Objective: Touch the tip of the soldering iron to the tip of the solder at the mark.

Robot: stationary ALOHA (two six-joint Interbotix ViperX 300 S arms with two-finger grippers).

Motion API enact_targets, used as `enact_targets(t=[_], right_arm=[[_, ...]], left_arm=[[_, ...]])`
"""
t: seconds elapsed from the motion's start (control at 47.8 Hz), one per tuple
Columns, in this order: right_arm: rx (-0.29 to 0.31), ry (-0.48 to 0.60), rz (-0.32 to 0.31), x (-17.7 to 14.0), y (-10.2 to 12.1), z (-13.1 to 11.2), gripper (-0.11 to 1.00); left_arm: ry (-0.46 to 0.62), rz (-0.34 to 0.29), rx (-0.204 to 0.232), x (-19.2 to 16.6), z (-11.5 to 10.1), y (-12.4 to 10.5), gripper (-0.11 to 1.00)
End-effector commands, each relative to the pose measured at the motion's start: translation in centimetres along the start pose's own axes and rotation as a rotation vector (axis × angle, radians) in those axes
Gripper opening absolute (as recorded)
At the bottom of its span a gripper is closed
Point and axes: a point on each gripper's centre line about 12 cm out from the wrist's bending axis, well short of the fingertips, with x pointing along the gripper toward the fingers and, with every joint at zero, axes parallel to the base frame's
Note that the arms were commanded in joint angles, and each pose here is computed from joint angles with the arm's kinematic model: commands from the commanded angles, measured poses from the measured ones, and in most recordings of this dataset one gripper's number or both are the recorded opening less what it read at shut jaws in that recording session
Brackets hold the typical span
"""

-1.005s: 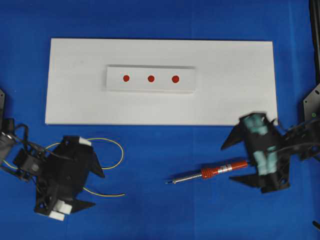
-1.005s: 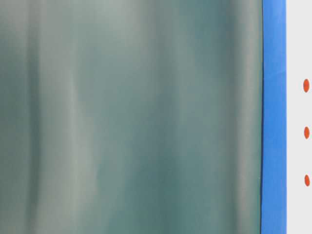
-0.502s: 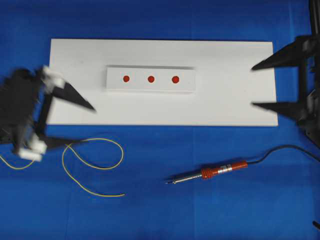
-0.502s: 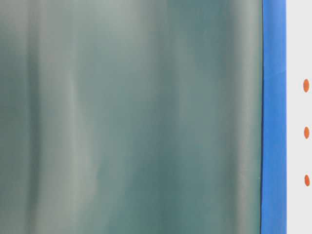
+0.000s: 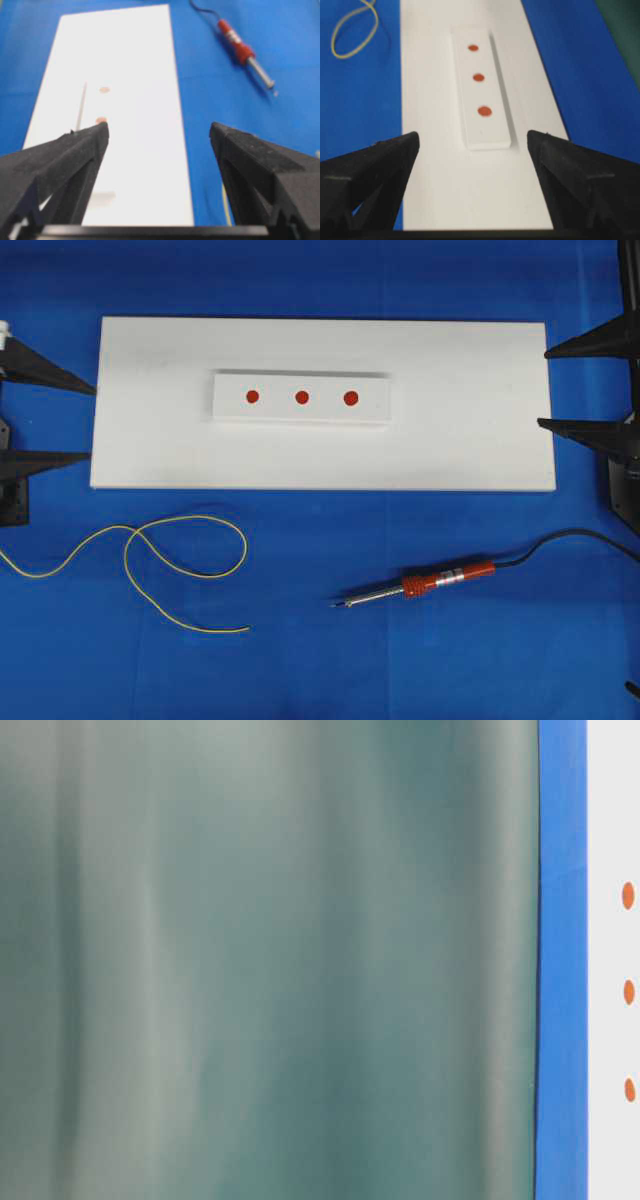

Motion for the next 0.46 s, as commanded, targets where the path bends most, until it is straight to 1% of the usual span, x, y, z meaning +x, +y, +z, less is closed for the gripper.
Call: enact_targets(t=[0.0,0.126,0.23,0.44], right_arm=[[0.003,-0.034,0.005,0.1,0.0,0.1,0.87],[0.005,-0.025,0.009,0.8,-0.1,-1.0,0.87],[0.006,-0.015,0.023,1.5,0.0,-2.1,0.87],[0.009,-0.017,0.044,2.3,0.2,-2.7,0.87]], left_arm=[[-0.027,0.02,-0.002,-0.7,-0.5,0.2,0.78],[-0.034,0.027,-0.003,-1.7,-1.8,0.2,0.78],[-0.011,0.025,-0.011,-2.0,-2.6,0.1,0.78],[0.019,0.022,-0.017,-2.0,-3.0,0.0,0.77]])
